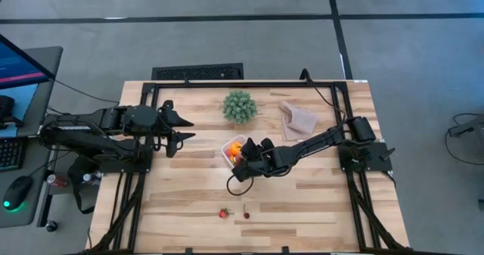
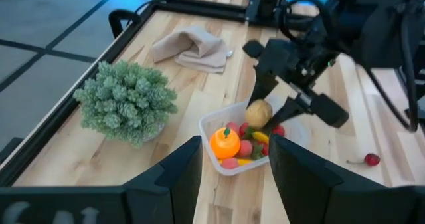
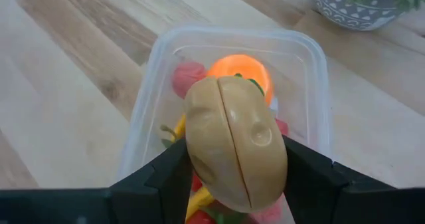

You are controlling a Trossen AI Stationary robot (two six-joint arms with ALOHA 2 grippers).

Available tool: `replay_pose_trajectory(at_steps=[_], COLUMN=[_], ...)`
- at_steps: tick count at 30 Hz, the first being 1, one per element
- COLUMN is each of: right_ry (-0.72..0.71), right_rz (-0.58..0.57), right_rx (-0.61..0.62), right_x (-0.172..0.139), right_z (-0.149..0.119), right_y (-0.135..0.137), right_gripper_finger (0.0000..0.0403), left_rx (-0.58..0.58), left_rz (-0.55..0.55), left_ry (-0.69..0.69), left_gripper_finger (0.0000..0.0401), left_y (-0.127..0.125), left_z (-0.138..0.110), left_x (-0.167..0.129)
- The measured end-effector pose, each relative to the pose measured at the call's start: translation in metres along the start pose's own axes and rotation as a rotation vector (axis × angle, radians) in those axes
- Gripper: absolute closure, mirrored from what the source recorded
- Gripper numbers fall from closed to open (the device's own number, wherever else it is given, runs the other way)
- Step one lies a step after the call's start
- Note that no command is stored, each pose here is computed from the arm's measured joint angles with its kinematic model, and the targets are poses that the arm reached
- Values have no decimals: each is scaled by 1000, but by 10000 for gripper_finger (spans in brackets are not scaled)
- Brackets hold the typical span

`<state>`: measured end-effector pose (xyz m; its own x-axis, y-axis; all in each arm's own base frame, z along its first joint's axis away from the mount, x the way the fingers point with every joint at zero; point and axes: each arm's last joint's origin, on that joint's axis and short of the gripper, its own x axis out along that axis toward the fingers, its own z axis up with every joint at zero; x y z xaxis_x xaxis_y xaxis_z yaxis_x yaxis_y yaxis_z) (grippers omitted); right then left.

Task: Pick and placing Produce into tupperware
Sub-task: Put the brown potato into the transparent container, then put the red strawberry into the transparent container

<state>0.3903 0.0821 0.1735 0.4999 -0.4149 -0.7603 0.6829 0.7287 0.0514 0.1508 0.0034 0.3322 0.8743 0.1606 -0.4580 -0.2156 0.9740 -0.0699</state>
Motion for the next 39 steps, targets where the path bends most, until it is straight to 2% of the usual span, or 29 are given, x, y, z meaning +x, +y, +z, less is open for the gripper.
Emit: replay_pose_trajectory(at_steps=[10, 22, 28, 34, 39], right_ry=[11, 22, 22, -14, -84], right_rz=[-2, 4, 4, 40, 92], right_rx=[14, 18, 18, -3, -69], right_x=[3, 5, 5, -13, -47], right_z=[5, 6, 6, 16, 30], right_y=[-4, -5, -5, -5, -7], right_gripper_finger=[194, 203, 188, 179, 183], left_rx=[14, 29, 29, 29, 12], left_rz=[0, 0, 0, -1, 0], left_ry=[3, 4, 4, 4, 9], left_gripper_finger=[237, 237, 237, 237, 237], left_y=[0, 0, 0, 0, 0], left_z=[0, 0, 0, 0, -1], left_x=[0, 1, 1, 1, 2])
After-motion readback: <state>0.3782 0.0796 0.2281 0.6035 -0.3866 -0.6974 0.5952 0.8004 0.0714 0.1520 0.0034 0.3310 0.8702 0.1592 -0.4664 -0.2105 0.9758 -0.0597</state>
